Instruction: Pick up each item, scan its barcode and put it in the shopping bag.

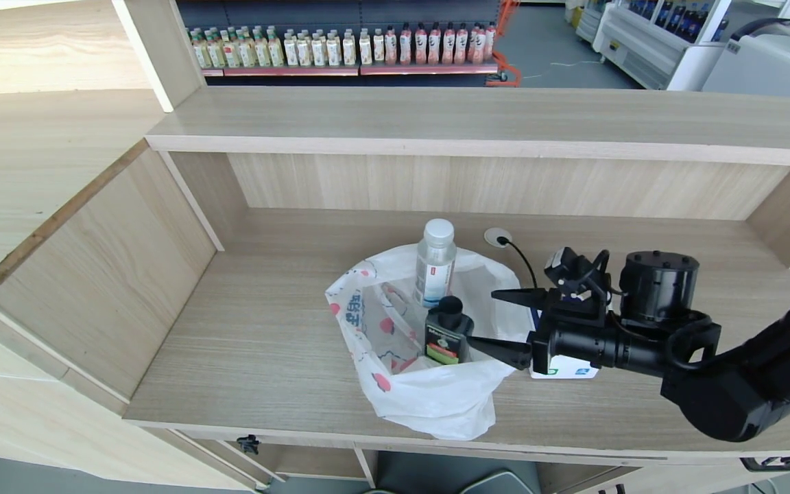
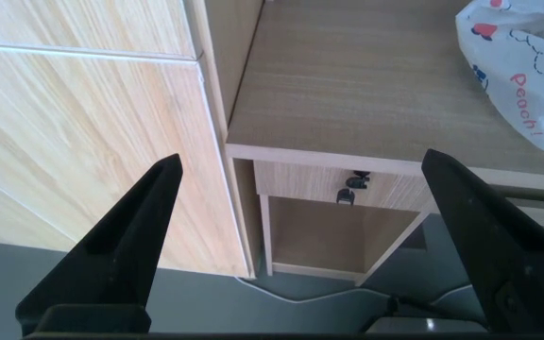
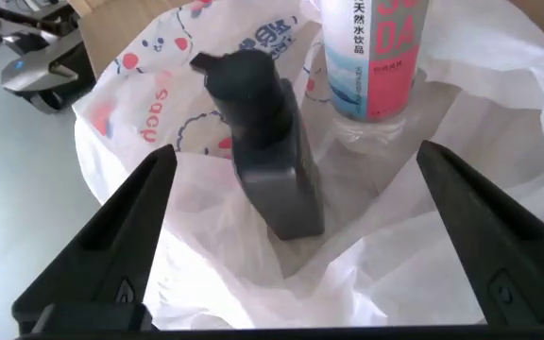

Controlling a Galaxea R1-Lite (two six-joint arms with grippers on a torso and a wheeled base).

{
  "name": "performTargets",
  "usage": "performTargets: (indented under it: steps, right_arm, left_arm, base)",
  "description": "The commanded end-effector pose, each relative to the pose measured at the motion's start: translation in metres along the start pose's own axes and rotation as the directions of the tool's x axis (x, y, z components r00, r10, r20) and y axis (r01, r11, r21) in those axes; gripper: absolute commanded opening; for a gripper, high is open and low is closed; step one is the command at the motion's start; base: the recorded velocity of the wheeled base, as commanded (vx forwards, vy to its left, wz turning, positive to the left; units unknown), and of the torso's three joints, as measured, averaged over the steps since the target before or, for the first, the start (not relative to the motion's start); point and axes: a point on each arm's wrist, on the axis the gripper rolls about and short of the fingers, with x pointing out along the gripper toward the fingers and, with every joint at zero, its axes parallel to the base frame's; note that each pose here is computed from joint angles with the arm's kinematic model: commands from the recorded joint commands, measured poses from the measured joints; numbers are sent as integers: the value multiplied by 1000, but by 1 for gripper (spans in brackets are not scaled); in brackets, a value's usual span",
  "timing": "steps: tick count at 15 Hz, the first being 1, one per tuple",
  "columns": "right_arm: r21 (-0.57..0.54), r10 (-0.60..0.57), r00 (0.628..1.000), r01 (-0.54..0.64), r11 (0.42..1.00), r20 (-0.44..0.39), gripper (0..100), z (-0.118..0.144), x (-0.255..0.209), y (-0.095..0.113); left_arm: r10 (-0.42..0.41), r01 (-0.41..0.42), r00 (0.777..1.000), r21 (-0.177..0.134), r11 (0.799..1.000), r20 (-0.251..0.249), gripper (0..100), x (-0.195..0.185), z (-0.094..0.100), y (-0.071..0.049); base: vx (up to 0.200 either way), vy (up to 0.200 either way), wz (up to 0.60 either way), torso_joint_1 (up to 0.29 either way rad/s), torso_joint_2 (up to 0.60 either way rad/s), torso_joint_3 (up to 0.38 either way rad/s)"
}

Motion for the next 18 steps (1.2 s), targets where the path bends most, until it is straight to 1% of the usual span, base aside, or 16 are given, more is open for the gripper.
performTargets:
  steps: [1,3,7,9,10,11,12,13,14,15,17,18]
  right_arm:
    - [-15,-23,996,24,1000,90,100,36,-19,2]
    - [-17,-33,992,36,999,125,100,57,-33,8]
    - [-46,-72,984,81,996,165,100,76,-56,12]
    - [-53,-136,973,148,987,187,100,89,-83,12]
    - [-34,-225,962,233,972,152,100,90,-104,11]
    - [-13,-356,930,359,933,95,100,89,-128,10]
    - [4,-498,867,498,867,11,100,83,-151,16]
    - [16,-558,829,559,829,-36,100,78,-161,22]
    - [48,-667,734,676,735,-128,100,64,-185,45]
    - [75,-688,710,702,708,-151,100,54,-195,59]
    - [85,-706,687,725,684,-171,100,35,-209,85]
    - [82,-728,663,746,661,-174,100,21,-219,105]
  left_arm:
    - [1,-1,1000,-1,1000,1,100,0,0,0]
    - [1,-1,1000,-1,1000,1,100,0,0,0]
    - [1,-1,1000,-1,1000,1,100,0,0,0]
    - [1,-1,1000,-1,1000,1,100,0,0,0]
    - [1,-1,1000,-1,1000,1,100,0,0,0]
    - [1,-1,1000,-1,1000,1,100,0,0,0]
    - [1,-1,1000,-1,1000,1,100,0,0,0]
    - [1,-1,1000,-1,1000,1,100,0,0,0]
    - [1,-1,1000,-1,1000,1,100,0,0,0]
    - [1,-1,1000,-1,1000,1,100,0,0,0]
    - [1,-1,1000,-1,1000,1,100,0,0,0]
    - [1,-1,1000,-1,1000,1,100,0,0,0]
  base:
    - [0,0,0,0,0,0]
    - [0,0,0,0,0,0]
    - [0,0,0,0,0,0]
    - [0,0,0,0,0,0]
    - [0,0,0,0,0,0]
    - [0,0,0,0,0,0]
    - [0,0,0,0,0,0]
    - [0,0,0,0,0,0]
    - [0,0,0,0,0,0]
    - [0,0,0,0,0,0]
    - [0,0,0,0,0,0]
    - [0,0,0,0,0,0]
